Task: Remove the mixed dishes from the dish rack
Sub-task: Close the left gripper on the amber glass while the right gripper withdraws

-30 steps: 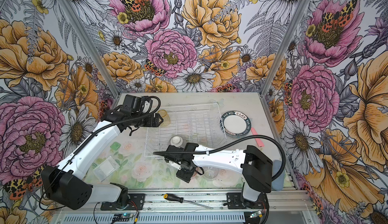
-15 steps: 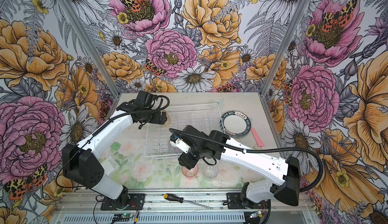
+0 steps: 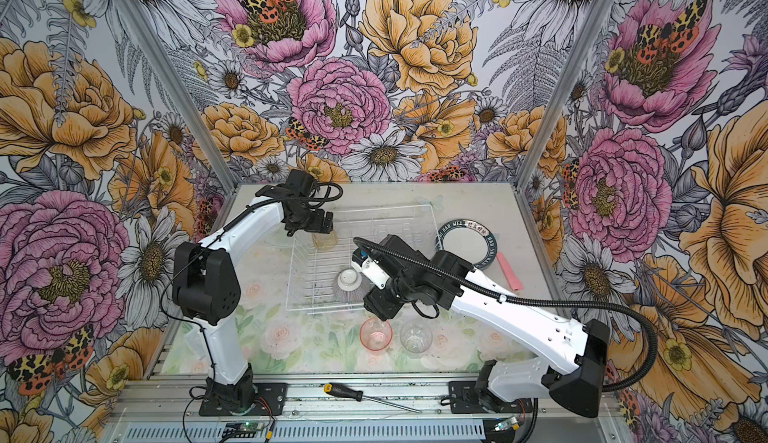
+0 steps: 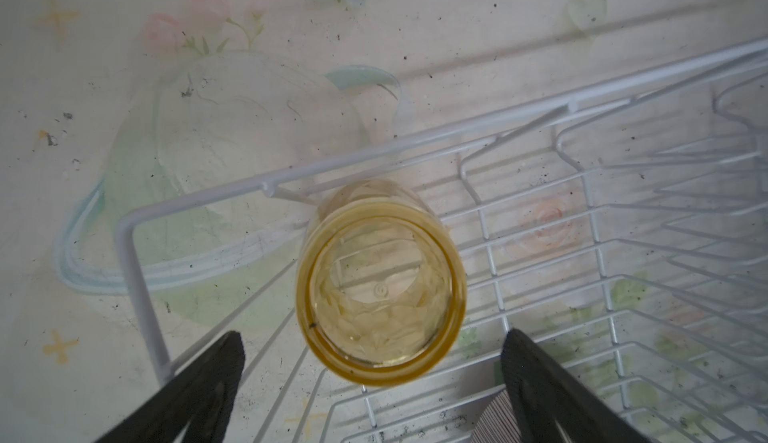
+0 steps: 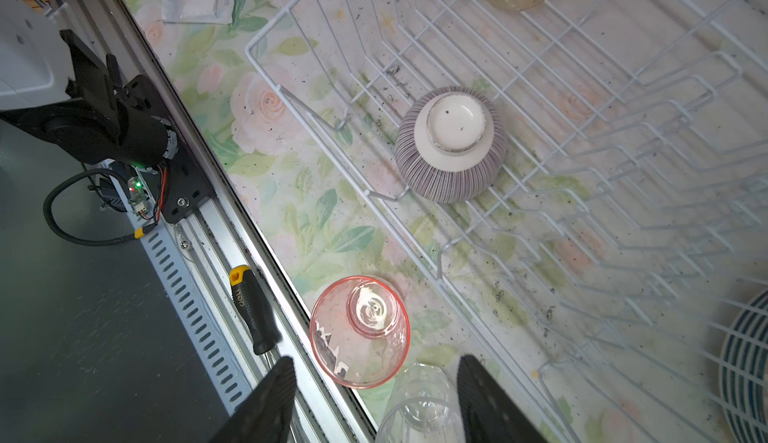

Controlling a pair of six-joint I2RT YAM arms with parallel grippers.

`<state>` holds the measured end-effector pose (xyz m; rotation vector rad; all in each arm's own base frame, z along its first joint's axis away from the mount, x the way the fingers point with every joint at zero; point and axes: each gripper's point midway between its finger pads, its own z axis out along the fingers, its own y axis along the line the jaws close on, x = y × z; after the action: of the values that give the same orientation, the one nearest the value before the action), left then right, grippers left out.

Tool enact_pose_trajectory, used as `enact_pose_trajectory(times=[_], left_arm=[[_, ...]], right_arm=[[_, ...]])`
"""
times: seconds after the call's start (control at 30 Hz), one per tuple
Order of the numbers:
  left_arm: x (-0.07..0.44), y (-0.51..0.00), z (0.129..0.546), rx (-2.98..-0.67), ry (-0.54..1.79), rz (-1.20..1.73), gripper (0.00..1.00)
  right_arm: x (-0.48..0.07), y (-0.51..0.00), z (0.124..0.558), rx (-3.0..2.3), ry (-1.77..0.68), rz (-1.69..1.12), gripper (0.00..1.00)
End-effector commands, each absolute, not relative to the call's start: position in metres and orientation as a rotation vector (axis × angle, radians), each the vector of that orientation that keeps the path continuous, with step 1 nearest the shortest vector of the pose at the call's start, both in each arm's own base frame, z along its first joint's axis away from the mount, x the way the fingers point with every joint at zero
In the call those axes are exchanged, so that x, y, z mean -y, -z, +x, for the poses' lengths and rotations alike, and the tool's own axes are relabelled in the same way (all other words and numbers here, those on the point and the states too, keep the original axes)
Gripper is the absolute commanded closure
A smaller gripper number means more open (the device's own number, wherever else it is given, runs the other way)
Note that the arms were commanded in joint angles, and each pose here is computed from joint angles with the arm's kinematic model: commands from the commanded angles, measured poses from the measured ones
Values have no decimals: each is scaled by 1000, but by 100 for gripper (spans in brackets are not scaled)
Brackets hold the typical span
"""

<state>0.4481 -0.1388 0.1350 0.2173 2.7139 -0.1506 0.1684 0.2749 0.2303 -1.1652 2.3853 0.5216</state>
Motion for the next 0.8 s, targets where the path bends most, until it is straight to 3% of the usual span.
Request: enact_pose_trajectory(times=[0.0,0.77], left_arm=[[137,-135,453,-2725,126,243,3],[147,-100,461,-2797,-7,333,8]], right_arm=[[-267,-236,176,-2351,-487,-1143,36],[-256,-223,191,-2379,-455,-1094,36]])
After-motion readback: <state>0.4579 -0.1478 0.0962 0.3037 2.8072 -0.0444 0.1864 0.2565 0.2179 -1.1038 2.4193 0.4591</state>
